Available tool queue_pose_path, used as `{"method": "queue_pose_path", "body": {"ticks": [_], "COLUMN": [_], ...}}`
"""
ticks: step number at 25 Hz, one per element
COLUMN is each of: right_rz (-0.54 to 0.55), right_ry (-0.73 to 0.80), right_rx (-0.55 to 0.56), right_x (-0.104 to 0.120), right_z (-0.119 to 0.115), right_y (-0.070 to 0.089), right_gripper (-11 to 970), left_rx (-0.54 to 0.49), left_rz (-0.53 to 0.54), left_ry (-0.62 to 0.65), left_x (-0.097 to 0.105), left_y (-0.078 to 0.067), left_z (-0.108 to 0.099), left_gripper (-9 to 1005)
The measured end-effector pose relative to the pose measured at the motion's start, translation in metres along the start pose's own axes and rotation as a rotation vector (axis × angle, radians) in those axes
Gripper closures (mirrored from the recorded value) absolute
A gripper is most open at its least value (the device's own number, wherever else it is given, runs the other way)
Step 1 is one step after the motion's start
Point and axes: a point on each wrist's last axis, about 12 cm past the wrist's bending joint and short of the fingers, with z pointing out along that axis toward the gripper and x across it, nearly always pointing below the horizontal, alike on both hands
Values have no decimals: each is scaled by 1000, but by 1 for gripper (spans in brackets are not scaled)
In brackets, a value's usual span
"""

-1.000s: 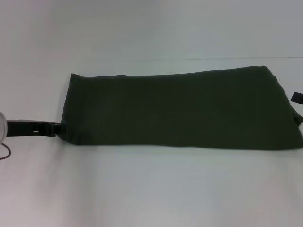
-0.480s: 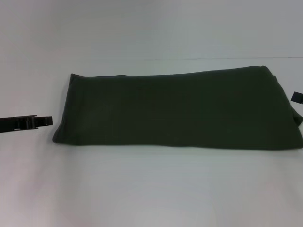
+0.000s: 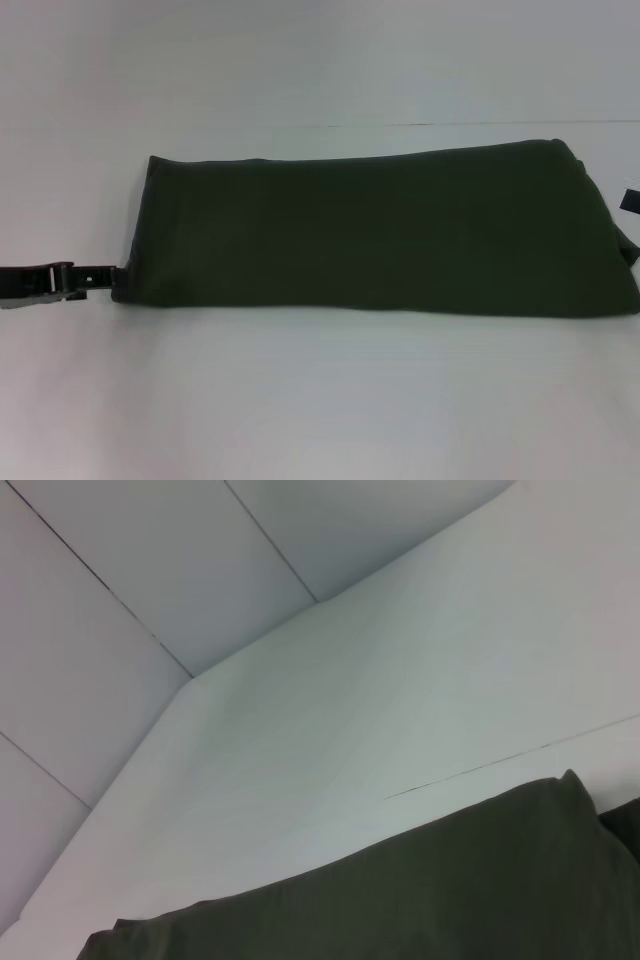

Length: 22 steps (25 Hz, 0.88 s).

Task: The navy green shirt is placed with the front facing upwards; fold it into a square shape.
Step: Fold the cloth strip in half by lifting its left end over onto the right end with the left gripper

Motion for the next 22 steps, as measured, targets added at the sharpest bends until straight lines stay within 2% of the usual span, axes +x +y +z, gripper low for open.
{"method": "queue_pose_path", "body": {"ticks": [7, 13, 22], "right_rz": [-4, -31, -76], "right_ry": [1, 9, 79], "right_rx": [-7, -17, -40], "right_x": [-5, -16, -41], "right_z": [1, 5, 18], "right_y": [2, 5, 17], "right_gripper": [33, 38, 39], "left_rx": [-14, 2, 10], "left_rz": [-57, -113, -150], "left_ry": [85, 110, 122], "left_x": [0, 3, 1], "left_y": [-3, -6, -11], "left_z": [9, 23, 36], "left_gripper": [158, 123, 124]}}
